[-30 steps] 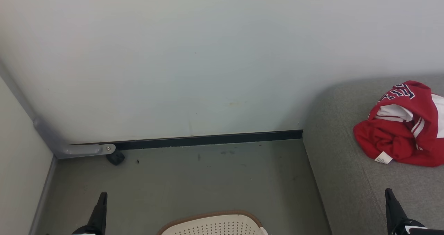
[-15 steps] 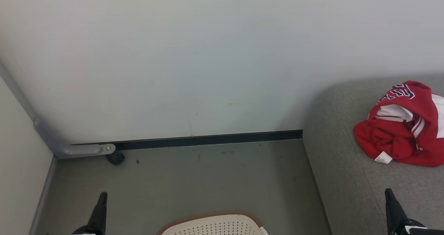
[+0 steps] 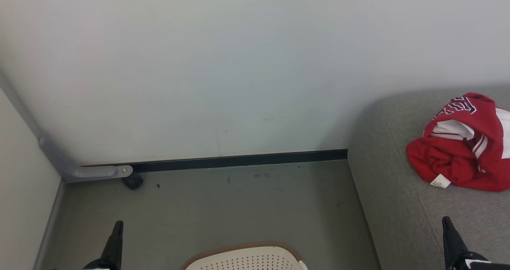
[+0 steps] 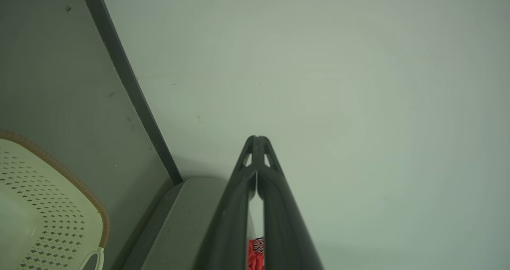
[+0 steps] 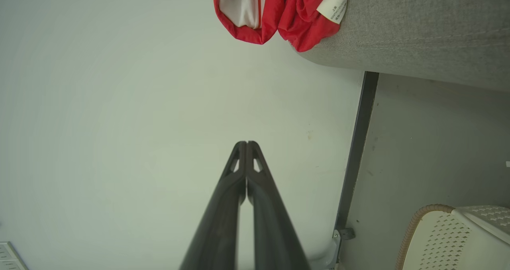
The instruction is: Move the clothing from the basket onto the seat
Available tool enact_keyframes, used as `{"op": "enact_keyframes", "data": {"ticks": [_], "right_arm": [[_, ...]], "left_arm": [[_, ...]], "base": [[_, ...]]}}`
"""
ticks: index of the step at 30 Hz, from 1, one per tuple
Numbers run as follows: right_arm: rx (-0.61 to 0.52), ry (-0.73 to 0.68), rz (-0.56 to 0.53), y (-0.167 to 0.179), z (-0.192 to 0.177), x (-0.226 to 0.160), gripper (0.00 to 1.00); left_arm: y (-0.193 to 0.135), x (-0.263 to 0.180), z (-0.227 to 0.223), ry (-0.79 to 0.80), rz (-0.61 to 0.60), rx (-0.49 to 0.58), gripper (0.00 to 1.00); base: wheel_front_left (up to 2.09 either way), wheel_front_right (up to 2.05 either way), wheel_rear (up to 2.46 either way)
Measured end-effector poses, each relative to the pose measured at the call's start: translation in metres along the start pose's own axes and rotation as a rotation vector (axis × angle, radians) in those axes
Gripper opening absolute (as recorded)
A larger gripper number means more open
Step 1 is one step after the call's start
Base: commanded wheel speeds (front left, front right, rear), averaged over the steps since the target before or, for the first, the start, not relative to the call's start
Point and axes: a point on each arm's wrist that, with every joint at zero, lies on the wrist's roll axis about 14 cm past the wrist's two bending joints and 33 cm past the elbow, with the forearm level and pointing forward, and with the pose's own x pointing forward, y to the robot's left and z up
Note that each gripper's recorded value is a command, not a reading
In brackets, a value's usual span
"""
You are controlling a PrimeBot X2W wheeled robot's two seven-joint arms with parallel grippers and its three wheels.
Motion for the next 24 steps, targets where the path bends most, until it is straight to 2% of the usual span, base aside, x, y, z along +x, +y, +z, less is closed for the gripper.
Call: {"op": "enact_keyframes", "data": {"ticks": [24], "right_arm": [[0.000, 0.000, 0.000, 0.0001, -0.0001, 0.0000, 0.00]], "left_arm": [[0.0000, 0.0000, 0.0000, 0.000, 0.000, 0.000, 0.00]], "base": [[0.00, 0.00, 0.00]]}}
